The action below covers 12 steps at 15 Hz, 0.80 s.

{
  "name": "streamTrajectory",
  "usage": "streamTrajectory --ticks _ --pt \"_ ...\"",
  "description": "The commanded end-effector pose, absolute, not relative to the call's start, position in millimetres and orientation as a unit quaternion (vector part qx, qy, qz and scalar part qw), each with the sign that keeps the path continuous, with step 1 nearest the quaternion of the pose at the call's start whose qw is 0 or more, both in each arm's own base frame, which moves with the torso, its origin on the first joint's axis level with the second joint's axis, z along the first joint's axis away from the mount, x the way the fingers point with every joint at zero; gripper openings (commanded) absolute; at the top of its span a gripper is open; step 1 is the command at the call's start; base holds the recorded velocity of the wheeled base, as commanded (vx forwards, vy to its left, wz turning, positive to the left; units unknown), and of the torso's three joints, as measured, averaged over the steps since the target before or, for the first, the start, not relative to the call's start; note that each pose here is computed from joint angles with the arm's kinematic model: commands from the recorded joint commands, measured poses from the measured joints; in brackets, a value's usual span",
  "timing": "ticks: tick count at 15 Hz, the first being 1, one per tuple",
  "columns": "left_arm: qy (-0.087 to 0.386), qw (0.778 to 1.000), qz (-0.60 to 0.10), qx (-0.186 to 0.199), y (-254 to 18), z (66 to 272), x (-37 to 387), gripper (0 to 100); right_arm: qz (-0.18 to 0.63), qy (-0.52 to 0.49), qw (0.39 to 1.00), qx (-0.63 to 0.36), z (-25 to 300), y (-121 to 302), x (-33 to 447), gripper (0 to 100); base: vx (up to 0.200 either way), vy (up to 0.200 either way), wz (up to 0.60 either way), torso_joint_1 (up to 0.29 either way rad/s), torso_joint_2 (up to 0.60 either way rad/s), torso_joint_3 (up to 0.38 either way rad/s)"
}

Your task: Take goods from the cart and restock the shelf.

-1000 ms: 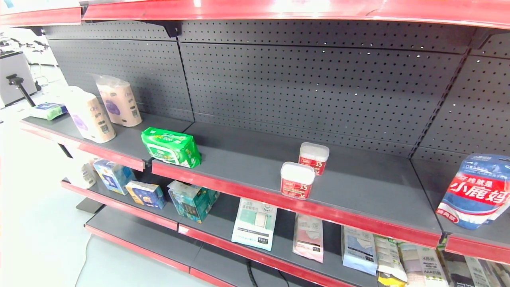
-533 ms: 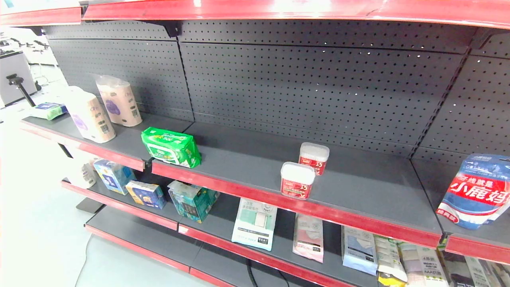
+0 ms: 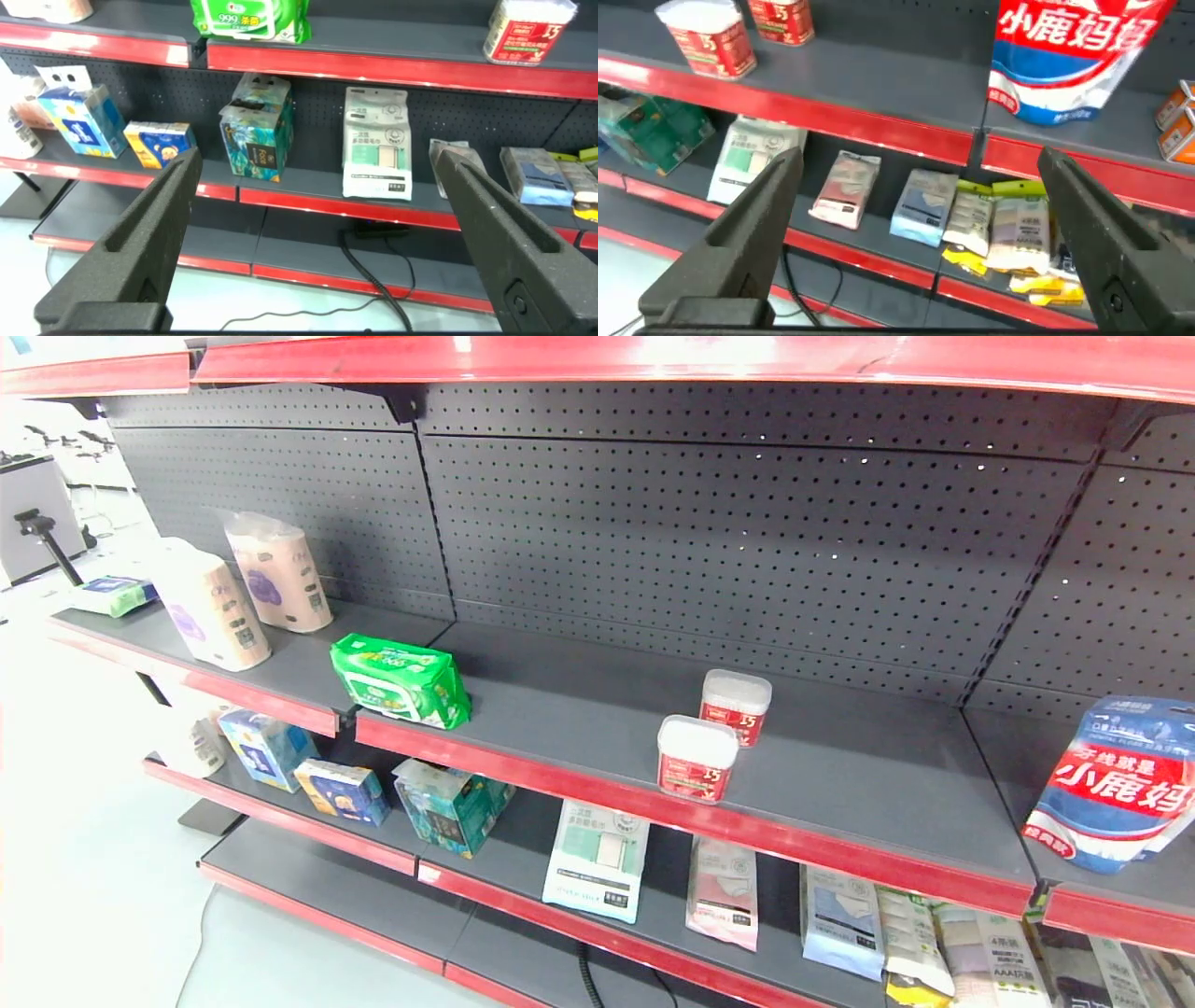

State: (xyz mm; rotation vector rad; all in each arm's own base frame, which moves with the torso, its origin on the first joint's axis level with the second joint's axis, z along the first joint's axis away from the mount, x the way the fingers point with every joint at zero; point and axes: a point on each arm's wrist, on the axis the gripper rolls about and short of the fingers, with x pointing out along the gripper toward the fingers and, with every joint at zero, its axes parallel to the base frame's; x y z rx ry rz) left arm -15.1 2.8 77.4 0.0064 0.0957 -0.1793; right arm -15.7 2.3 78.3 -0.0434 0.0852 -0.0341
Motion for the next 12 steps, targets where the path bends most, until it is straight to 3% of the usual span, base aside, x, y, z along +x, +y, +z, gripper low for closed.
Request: streamTrajectory --ticks 1,7,12 --pt "0.048 0.995 -0.089 0.003 2.8 77.5 -15.0 100 -0.015 0.048 0.999 -0.016 77.8 2.2 -15.0 100 0.0 0.0 0.0 0.0 0.0 0.0" --pt "0.049 0.995 -0.089 0.003 2.8 77.4 -15.0 100 -0.019 0.048 0.999 0.006 77.7 2.1 -15.0 100 0.0 0.0 0.0 0.0 0.0 0.0" --pt "0.049 0.995 -0.089 0.003 2.8 77.4 -15.0 100 -0.019 0.048 0.999 0.007 77.7 2.1 -15.0 100 0.0 0.0 -0.6 0.004 0.0 0.001"
